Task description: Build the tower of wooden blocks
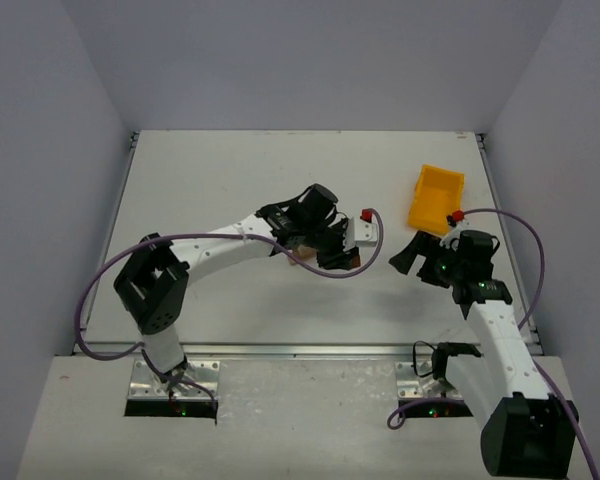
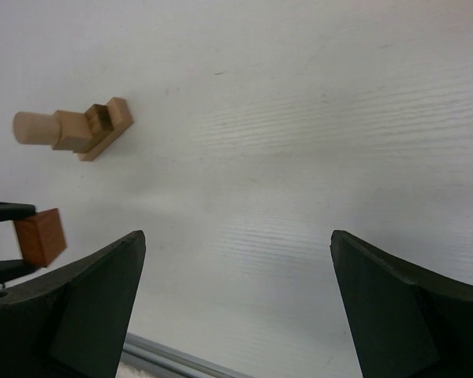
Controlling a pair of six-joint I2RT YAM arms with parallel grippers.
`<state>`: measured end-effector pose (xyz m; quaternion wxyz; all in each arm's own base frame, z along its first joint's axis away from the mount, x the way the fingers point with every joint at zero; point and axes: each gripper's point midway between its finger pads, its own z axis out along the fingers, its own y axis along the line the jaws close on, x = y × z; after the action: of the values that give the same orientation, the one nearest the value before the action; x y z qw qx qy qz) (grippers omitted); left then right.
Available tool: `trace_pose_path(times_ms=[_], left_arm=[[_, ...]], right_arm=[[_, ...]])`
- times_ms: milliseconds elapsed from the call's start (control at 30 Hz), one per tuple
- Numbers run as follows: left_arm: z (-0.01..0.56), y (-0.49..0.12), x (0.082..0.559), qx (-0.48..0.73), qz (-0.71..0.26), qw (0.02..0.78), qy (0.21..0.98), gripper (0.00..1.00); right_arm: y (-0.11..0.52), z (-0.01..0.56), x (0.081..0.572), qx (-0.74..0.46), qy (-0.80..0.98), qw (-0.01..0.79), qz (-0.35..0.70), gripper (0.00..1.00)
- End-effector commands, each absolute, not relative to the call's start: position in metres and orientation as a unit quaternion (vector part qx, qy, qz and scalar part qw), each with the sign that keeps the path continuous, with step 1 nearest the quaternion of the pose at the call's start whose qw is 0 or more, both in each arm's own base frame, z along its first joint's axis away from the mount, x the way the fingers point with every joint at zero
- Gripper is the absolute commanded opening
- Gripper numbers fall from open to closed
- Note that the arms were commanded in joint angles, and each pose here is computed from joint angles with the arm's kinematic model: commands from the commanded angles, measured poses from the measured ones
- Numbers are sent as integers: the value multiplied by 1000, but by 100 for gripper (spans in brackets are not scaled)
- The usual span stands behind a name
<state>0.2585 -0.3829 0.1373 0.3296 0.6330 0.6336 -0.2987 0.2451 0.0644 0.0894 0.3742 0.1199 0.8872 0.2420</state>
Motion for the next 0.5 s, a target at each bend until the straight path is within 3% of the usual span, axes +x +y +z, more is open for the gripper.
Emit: trace_pose_path(times_ms=[0,333,467], left_arm=[[164,-349,293,627,-237,331,664,0],[174,-282,342,658,-88,284,692,0],[160,-259,339,678,-45,233,695,0]], right_arm=[[34,89,251,143,896,388,160,99],[30,78,250,140,913,355,144,99],[28,80,250,136,916,352,136,99]])
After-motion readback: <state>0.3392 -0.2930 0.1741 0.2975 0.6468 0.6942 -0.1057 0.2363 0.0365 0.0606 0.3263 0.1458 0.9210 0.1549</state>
